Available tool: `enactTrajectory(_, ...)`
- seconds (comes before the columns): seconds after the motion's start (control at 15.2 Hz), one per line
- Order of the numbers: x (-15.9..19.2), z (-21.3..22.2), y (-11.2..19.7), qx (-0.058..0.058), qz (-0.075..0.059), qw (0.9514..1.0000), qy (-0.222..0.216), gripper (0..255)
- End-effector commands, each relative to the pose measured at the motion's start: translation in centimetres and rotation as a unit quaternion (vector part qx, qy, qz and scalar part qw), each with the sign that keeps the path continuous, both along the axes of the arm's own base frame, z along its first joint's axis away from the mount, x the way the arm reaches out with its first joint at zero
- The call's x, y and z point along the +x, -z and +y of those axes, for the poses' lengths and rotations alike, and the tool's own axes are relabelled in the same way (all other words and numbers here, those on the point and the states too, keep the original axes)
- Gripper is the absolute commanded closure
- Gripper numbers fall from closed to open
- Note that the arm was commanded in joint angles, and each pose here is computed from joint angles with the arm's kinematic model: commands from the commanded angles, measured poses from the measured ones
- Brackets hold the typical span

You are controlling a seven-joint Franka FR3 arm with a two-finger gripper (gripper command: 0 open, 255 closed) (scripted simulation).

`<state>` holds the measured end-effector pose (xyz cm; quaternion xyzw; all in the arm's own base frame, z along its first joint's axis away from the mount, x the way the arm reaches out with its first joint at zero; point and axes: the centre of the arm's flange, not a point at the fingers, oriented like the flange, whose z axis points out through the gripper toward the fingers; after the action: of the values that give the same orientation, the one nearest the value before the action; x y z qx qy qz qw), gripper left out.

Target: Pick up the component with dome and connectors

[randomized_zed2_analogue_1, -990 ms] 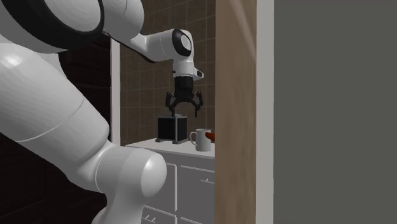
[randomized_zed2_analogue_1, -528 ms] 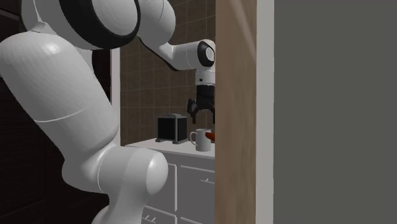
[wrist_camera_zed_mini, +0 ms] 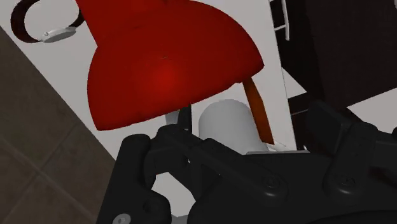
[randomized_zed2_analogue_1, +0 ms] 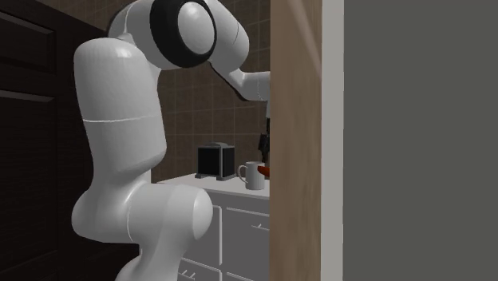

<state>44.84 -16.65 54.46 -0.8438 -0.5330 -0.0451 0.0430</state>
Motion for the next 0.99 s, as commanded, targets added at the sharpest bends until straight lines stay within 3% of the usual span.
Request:
enactTrajectory(0.0, 2.9, -0.2, 0.9, 0.008, -0.007, 0.9979, -0.063, 0)
enactTrajectory(0.26, 7.6, -0.3, 2.3, 0.025, -0.018, 0.9859, -0.165, 0)
enactTrajectory(0.86, 7.6, -0.3, 6.3, 0.025, -0.018, 0.9859, -0.165, 0)
enactTrajectory(0.92, 7.6, -0.3, 6.3, 0.025, -0.018, 0.9859, -0.164, 255)
